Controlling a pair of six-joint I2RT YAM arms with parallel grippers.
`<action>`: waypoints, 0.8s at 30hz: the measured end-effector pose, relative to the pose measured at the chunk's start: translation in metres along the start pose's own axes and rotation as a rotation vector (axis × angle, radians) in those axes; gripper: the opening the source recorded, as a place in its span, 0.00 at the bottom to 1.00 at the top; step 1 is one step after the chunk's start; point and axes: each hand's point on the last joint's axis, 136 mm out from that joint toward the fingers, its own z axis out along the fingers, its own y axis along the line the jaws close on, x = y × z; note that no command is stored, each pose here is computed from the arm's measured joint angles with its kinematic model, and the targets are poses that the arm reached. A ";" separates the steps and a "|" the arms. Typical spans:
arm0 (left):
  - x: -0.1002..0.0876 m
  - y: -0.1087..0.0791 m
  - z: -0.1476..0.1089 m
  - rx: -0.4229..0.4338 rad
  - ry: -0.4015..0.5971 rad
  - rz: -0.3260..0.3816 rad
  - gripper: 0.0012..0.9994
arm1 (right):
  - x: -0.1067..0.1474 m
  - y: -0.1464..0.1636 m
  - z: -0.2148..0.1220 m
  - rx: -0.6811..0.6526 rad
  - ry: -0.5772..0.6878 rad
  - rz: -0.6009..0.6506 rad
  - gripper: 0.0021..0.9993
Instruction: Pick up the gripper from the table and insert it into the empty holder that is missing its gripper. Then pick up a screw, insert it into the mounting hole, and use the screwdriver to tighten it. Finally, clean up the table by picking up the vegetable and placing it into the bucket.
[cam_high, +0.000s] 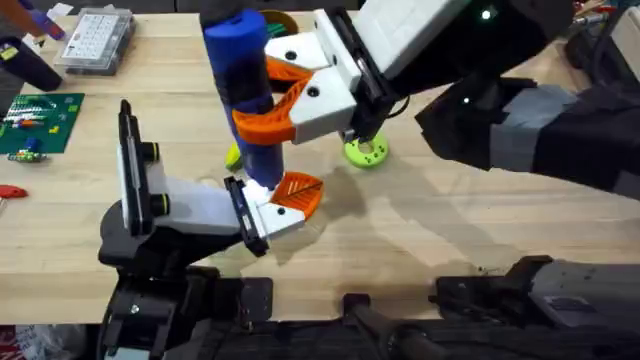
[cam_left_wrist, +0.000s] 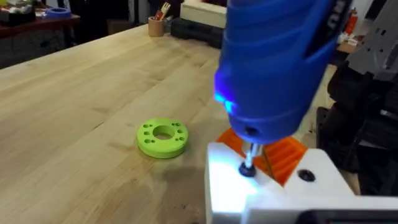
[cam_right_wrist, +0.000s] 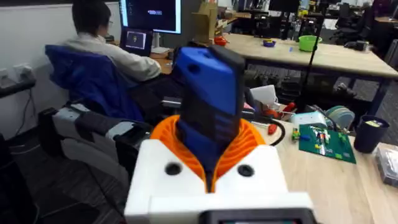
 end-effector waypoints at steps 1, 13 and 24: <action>0.000 0.000 0.000 0.000 0.000 0.000 0.00 | 0.000 0.000 0.000 0.000 0.000 0.000 0.01; 0.000 0.000 0.000 0.000 0.000 0.000 0.00 | 0.002 -0.001 0.000 0.002 0.005 0.014 0.01; 0.000 0.000 0.000 0.000 0.000 0.000 0.00 | 0.003 -0.001 0.000 0.002 0.007 0.017 0.01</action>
